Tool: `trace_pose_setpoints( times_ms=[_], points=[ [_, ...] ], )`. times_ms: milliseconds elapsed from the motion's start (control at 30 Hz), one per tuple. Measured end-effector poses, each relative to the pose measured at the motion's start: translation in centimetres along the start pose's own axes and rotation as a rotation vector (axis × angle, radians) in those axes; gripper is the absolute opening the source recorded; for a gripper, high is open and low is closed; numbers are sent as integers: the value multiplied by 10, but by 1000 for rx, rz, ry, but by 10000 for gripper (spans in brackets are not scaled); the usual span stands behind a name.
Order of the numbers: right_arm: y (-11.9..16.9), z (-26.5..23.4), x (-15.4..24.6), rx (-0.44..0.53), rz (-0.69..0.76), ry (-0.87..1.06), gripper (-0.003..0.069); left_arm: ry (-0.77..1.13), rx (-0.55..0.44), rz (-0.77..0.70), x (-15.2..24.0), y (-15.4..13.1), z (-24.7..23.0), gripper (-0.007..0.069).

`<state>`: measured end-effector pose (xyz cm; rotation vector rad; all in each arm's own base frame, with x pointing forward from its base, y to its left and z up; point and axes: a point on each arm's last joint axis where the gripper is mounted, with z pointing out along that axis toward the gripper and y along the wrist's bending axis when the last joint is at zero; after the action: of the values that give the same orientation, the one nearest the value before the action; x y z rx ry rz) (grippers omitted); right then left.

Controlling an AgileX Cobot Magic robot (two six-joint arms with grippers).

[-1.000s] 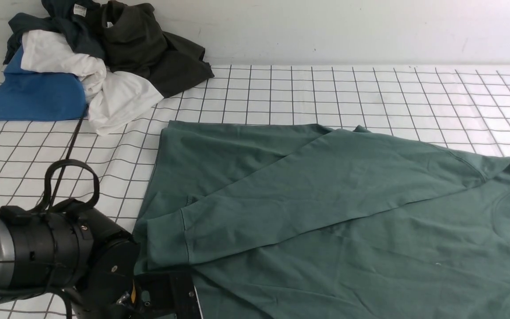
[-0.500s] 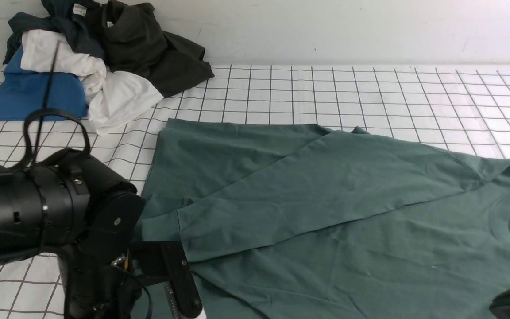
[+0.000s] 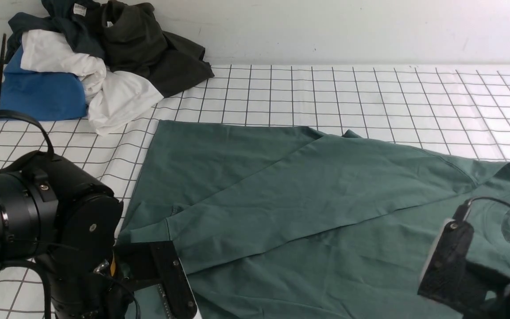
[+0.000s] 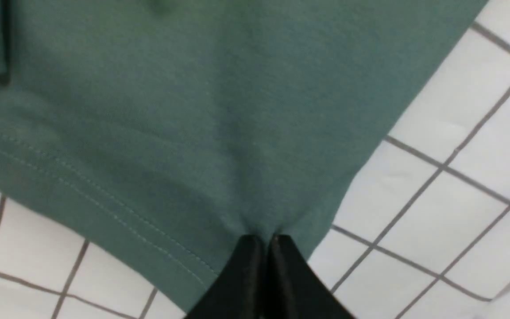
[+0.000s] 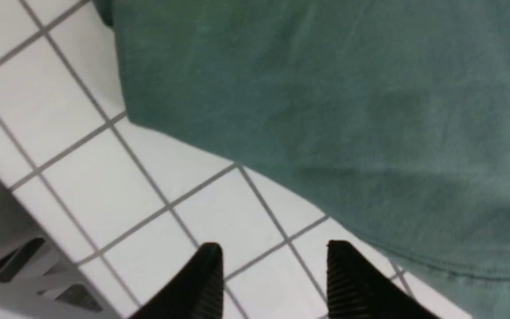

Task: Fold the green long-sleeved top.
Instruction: Use both arms simultaneously to clamp the lower edge of the clothing fabric

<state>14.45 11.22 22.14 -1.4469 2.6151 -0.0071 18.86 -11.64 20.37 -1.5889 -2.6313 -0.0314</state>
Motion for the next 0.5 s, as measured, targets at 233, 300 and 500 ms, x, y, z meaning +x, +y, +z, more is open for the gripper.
trace_pose_setpoints(
  times_ms=[233,300,500],
  points=[
    [-10,44,-9,61,-68,66,491,-18,12,-3,-1,-1,1,-6],
    [-11,59,-12,52,-85,116,497,-16,13,-3,-1,-1,1,-6],
    [-10,60,-16,25,-29,133,497,20,25,2,3,-2,2,-6]
  ],
)
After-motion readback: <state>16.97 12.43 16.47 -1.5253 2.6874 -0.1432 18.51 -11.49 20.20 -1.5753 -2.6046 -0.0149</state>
